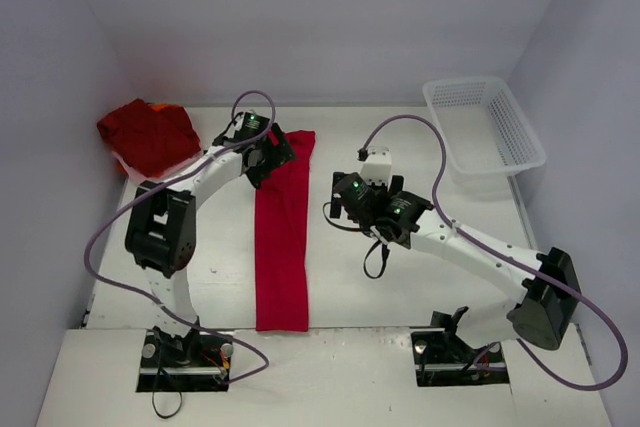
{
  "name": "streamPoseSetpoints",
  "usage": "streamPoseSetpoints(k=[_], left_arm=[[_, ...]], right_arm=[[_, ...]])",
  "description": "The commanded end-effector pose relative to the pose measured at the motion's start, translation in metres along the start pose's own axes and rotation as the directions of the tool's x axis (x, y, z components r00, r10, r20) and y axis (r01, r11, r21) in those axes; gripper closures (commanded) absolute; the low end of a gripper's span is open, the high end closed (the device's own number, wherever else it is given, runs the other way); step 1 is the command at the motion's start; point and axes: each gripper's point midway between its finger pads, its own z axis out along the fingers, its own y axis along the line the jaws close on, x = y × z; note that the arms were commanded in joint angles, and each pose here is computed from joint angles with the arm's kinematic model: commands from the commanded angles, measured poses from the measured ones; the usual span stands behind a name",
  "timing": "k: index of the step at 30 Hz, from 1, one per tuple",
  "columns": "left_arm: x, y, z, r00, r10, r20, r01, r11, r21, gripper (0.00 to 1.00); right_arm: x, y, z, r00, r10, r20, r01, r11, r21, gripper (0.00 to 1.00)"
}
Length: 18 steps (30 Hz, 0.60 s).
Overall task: Fold and stack the t-shirts
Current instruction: Fold the tshirt
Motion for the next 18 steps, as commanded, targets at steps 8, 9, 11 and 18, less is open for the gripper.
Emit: streamPoseSetpoints(k=[8,9,11,18], left_arm=[[-0.040,-0.036,0.027,0.998,0.027,0.062,-0.031,0.997,0.065,0.18],[-0.039,-0.035,0.033,0.998,0.028,0.054,-0.032,0.998,0.060,0.18],[-0.038,-0.035,0.038,0.999,0.029,0.046,-0.031,0.998,0.059,0.18],[-0.015,-0.024,0.066,1.000,0.014,-0.015,-0.013,0.999,0.053,0.18]], right_arm=[[-0.020,-0.019,-0.012,0.997,0.046,0.056,-0.046,0.999,0.004,0.00],[-0.021,-0.020,-0.013,0.997,0.049,0.059,-0.049,0.999,0.000,0.00],[-0.019,-0.022,-0.013,0.997,0.049,0.058,-0.049,0.999,0.004,0.00],[-0.020,-0.029,-0.009,0.997,0.047,0.057,-0.048,0.999,0.022,0.00]])
